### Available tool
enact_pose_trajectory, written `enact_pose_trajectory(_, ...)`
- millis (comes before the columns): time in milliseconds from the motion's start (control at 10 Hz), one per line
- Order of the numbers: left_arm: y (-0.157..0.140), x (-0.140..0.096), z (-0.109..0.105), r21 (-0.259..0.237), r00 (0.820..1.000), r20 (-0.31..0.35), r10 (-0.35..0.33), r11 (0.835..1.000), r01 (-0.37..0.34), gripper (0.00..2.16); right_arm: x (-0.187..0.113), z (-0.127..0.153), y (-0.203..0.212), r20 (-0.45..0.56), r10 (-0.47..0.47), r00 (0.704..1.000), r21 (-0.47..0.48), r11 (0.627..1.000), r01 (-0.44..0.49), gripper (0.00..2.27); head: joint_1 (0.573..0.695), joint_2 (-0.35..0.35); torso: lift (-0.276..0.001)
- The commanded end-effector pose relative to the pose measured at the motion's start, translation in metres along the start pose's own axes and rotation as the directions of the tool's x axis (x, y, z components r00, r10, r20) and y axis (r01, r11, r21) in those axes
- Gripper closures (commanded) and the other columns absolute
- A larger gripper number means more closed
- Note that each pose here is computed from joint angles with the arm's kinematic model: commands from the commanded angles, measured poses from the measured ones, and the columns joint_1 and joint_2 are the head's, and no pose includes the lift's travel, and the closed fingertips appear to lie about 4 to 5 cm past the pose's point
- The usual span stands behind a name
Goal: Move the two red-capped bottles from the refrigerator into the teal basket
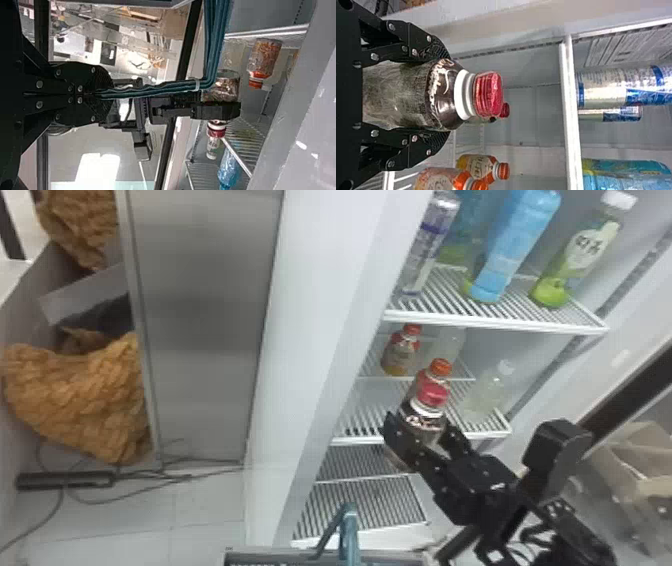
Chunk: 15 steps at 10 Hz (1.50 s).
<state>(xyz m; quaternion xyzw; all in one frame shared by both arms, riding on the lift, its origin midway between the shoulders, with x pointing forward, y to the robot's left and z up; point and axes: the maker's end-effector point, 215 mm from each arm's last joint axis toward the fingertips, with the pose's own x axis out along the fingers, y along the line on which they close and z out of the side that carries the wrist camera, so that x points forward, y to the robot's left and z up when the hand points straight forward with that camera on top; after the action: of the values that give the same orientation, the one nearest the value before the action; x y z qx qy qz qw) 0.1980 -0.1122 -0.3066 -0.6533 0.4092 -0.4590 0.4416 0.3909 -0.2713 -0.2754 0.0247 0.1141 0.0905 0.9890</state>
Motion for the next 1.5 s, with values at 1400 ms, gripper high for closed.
enact_pose_trajectory(1400,0.035,0.001,0.043,-0.024,0.995,0.093,0.030,0.999,-0.028,1.15,-0.083,-0.074,0.021,-0.434,-0.044,0.900,-0.008,0.999,0.045,0.70,0.695,-0.350,-0.224)
